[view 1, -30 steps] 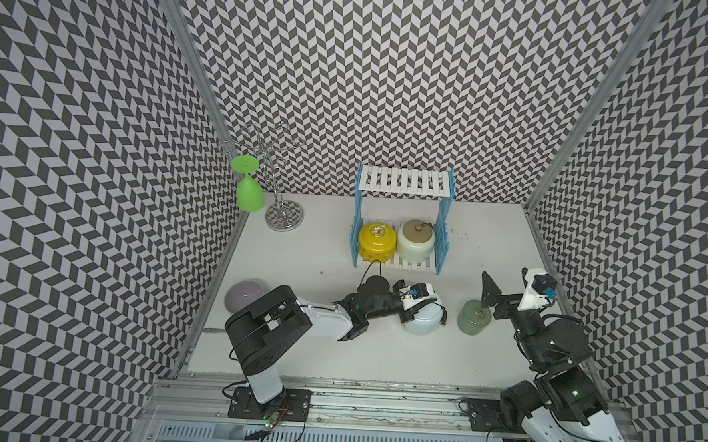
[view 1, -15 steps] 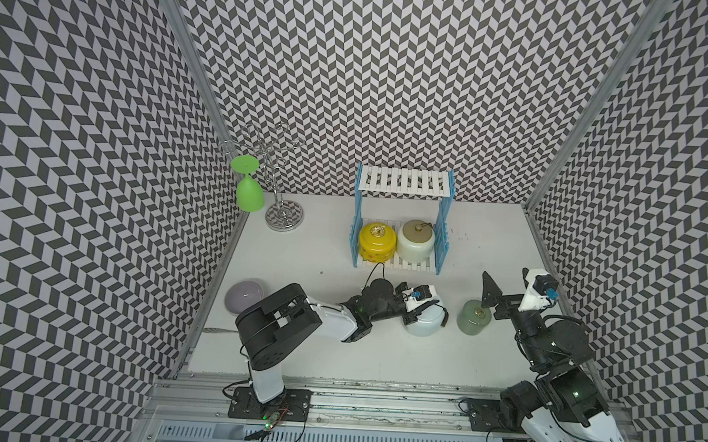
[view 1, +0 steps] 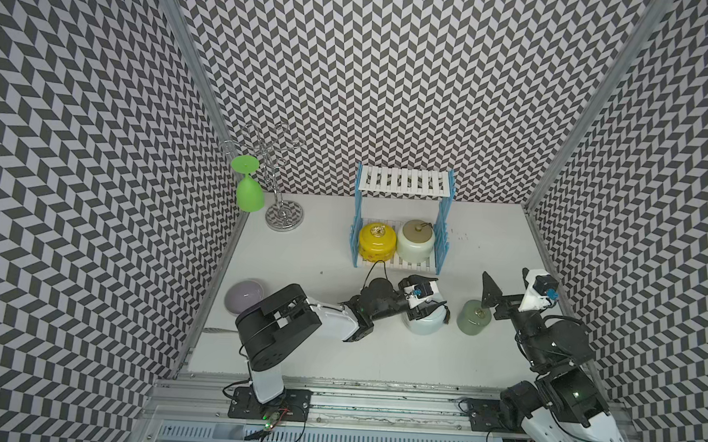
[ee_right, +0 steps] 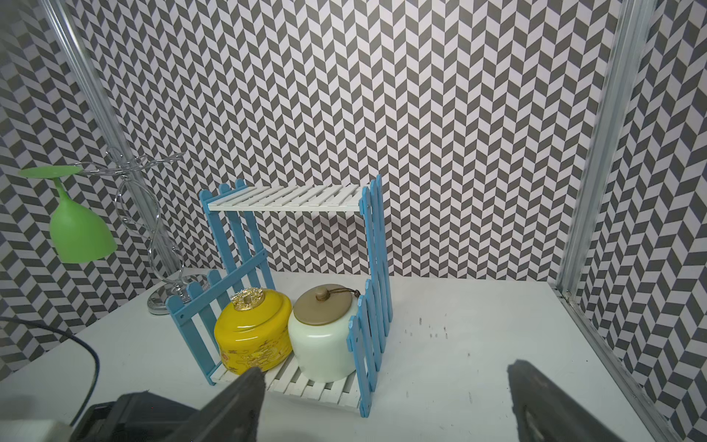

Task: Remove the tea canisters from the shelf
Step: Place the tea canister at the center of the board.

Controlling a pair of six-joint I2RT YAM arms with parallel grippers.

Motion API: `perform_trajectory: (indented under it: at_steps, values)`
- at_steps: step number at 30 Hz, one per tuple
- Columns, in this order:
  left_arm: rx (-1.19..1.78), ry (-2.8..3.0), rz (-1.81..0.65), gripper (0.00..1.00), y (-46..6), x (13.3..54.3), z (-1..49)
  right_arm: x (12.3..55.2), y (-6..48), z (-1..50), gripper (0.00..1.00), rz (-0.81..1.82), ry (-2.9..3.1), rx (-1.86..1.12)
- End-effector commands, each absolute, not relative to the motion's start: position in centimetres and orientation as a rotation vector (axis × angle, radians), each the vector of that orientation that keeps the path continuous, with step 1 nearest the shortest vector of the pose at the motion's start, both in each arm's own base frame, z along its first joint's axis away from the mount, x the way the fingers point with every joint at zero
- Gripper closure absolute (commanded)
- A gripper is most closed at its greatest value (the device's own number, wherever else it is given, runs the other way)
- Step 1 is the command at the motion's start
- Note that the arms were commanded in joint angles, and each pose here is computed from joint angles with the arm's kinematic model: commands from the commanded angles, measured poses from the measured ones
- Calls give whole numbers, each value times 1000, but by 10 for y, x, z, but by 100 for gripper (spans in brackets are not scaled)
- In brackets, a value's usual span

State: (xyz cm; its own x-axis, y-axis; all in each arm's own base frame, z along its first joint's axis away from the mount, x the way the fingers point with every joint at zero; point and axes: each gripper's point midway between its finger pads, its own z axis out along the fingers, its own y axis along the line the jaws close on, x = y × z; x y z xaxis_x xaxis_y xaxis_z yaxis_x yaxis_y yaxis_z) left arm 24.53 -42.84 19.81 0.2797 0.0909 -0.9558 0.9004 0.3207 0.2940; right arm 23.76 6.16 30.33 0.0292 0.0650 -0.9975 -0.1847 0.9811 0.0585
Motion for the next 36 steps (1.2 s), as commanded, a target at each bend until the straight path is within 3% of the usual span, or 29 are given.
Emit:
perform_trajectory:
  at_steps: [1,17,25,32,36]
  values:
    - [1069,1070,-731,26,-422,237,229,236,62,315,0,206,1479,-91]
    - [1064,1103,-716,11,-371,214,248,245,76,306,0,237,1531,-139]
    - [1040,1151,-664,10,-320,223,255,253,98,301,0,302,1575,-238]
    - [1022,1211,-563,1,-275,237,264,264,115,313,0,385,1580,-252]
    - [957,1239,-523,0,-248,246,278,274,128,323,0,449,1575,-254]
